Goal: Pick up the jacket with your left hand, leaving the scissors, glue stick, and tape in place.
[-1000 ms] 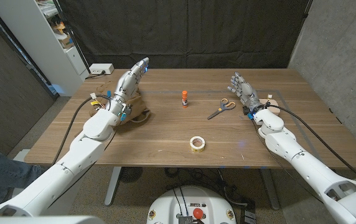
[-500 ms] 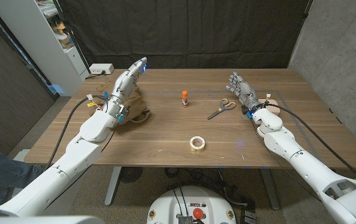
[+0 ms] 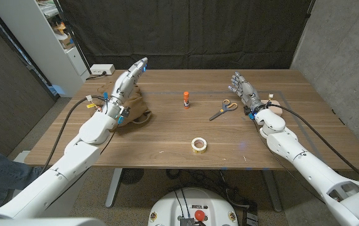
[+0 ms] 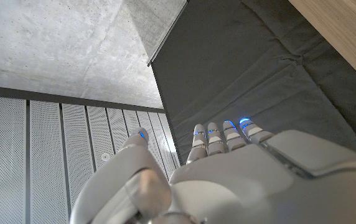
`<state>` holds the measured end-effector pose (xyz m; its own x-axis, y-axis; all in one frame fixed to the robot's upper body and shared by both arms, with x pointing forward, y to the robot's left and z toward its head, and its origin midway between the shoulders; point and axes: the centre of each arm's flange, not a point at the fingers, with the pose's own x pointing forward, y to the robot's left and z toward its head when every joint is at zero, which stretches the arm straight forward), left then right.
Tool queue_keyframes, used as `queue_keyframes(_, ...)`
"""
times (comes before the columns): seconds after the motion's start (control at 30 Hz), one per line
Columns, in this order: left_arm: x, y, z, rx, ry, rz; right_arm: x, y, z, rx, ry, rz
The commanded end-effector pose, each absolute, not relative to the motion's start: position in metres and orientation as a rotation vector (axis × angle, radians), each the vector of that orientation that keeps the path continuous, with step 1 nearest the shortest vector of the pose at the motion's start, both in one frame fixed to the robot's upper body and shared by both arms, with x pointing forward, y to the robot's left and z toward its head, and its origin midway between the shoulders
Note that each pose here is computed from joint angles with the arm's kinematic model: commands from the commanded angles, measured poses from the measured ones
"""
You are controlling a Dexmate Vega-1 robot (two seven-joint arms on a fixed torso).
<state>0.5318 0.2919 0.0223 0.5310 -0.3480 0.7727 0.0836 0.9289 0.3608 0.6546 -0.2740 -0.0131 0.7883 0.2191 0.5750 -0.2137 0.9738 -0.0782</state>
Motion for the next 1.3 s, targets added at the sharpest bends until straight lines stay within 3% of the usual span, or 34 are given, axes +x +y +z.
queue_keyframes(0.03,0.528,0.295,0.026,0.349,-0.967,-0.241,0.653,-0.278,-0.014,-0.008,-0.621,0.224)
queue_keyframes(1.3,0.503,0.312,0.02,0.447,-0.931,-0.124,0.648,-0.288,-0.018,0.004,-0.627,0.217)
